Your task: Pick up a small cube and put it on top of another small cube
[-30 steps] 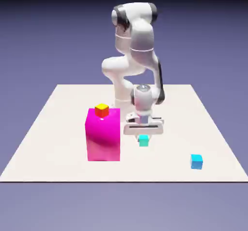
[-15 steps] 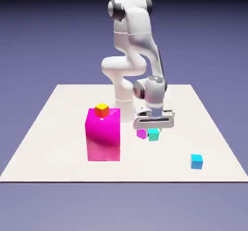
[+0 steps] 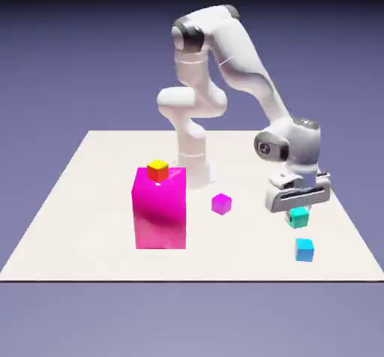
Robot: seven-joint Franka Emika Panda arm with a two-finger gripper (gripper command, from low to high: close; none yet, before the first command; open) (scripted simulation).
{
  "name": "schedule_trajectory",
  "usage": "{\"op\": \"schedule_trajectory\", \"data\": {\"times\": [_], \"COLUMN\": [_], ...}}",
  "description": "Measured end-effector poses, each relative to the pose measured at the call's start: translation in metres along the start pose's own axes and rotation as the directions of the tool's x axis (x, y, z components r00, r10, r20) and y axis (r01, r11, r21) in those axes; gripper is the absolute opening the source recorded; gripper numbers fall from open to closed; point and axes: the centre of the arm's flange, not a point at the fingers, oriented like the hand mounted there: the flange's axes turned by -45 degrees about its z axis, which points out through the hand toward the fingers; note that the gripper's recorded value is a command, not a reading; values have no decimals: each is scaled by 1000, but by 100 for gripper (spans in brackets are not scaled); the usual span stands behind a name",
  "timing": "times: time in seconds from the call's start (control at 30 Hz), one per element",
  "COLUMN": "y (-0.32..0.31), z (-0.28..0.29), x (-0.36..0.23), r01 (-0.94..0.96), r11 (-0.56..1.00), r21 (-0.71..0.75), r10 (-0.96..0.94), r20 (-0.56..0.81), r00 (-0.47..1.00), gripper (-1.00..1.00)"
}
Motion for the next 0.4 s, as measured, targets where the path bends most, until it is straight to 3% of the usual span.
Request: {"op": "schedule_trajectory", "data": {"times": [0.17, 0.2, 0.27, 0.4], "y": [0, 0, 0, 0], "z": [60, 70, 70, 8], "x": [-1, -2, -2, 1], "r01": [-1, 0, 0, -1], "r11": [1000, 1000, 1000, 1000], "r21": [1, 0, -1, 0], "r10": [1, 0, 0, 1], "r20": [-1, 0, 0, -1], "r00": [1000, 1000, 1000, 1000], "gripper": [-100, 100, 100, 100]}}
